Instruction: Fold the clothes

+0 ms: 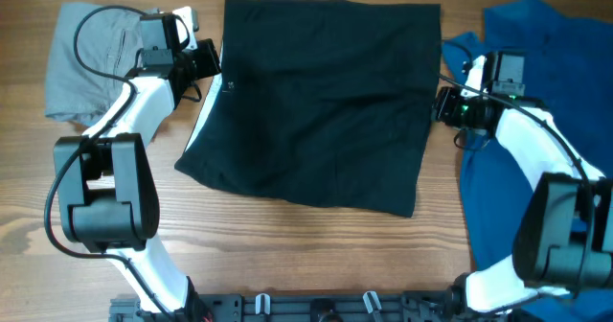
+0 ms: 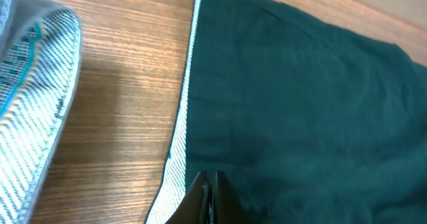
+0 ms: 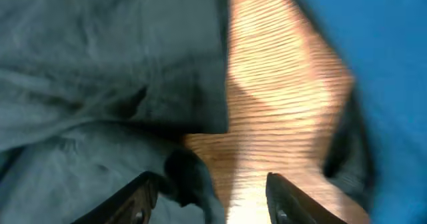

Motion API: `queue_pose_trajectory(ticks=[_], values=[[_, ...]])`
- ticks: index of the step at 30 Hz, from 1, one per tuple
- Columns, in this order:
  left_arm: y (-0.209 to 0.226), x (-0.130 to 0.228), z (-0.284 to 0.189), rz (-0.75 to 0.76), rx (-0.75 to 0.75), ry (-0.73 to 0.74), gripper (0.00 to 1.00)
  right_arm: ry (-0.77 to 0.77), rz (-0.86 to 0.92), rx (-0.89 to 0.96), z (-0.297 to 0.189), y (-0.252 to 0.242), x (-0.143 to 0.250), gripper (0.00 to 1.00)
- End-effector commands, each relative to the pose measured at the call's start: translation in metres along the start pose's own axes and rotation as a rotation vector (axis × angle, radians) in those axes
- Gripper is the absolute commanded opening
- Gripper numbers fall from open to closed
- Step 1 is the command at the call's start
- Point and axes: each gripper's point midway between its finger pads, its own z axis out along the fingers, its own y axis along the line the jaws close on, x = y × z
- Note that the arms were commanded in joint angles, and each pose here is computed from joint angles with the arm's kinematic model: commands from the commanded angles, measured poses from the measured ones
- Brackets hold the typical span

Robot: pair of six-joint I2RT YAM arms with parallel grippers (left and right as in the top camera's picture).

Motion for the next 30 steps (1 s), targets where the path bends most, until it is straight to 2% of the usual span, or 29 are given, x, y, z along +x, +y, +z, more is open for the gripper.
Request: queue_pose_trajectory(ticks=[1,2,3,4,5,9,11,13,15,16,17,18,19,20,22,23,24,26,28,29,30], values=[[0.003,-0.018,-0.009,-0.044,-0.028,-0.057,0.04,0.038,-0.115,-0.150,0.010,0.022,0.007,0.47],[-0.001,-0.014,-0.008,-0.044,-0.007,-0.037,0.04,0.045,-0.085,-0.119,0.012,0.016,0.008,0.28],[-0.002,-0.008,-0.007,-0.038,-0.002,-0.012,0.18,0.061,0.016,0.003,0.014,-0.005,0.012,0.21],[-0.002,0.003,-0.004,-0.018,-0.007,0.025,0.29,0.070,0.078,0.087,0.014,-0.020,0.016,0.08],[-0.002,0.012,-0.001,-0.001,-0.005,0.058,0.40,0.089,0.117,0.164,0.011,-0.033,0.024,0.04],[-0.010,0.045,0.015,0.069,0.022,0.159,0.67,0.160,0.215,0.235,0.006,-0.044,0.045,0.04],[-0.015,0.056,0.026,0.095,0.030,0.181,0.76,0.182,0.199,0.216,0.006,-0.041,0.049,0.04],[-0.011,0.066,0.035,0.105,0.024,0.204,0.76,0.206,0.193,0.218,0.005,-0.041,0.054,0.04],[-0.007,0.076,0.044,0.101,0.021,0.227,0.73,0.216,0.141,0.181,0.006,-0.036,0.055,0.17],[-0.004,0.082,0.047,0.097,0.018,0.240,0.65,0.217,0.099,0.138,0.007,-0.029,0.053,0.22],[-0.004,0.082,0.047,0.094,0.018,0.241,0.37,0.205,0.048,0.074,0.008,-0.019,0.048,0.29],[-0.006,0.078,0.045,0.095,0.023,0.232,0.23,0.189,0.043,0.054,0.009,-0.015,0.044,0.31],[-0.010,0.069,0.040,0.098,0.028,0.209,0.04,0.165,0.038,0.029,0.010,-0.011,0.038,0.38],[-0.016,0.059,0.033,0.105,0.038,0.184,0.04,0.145,0.032,0.001,0.010,-0.006,0.033,0.41],[-0.032,0.022,0.007,0.130,0.055,0.090,0.04,0.083,-0.025,-0.089,0.012,0.010,0.017,0.56],[-0.035,0.010,-0.003,0.136,0.056,0.057,0.04,0.066,-0.043,-0.106,0.012,0.014,0.013,0.75],[-0.038,-0.001,-0.014,0.140,0.059,0.024,0.04,0.060,-0.044,-0.108,0.012,0.014,0.011,0.79],[-0.038,-0.007,-0.020,0.139,0.058,0.007,0.04,0.051,-0.053,-0.152,0.013,0.021,0.008,0.76],[-0.035,-0.007,-0.020,0.136,0.046,0.006,0.04,0.043,-0.068,-0.143,0.019,0.022,0.007,0.50],[-0.027,-0.010,-0.020,0.117,0.000,-0.007,0.04,0.066,-0.057,-0.119,0.024,0.017,0.013,0.22],[-0.021,-0.012,-0.020,0.107,-0.036,-0.015,0.04,0.084,-0.050,-0.097,0.027,0.012,0.017,0.11]])
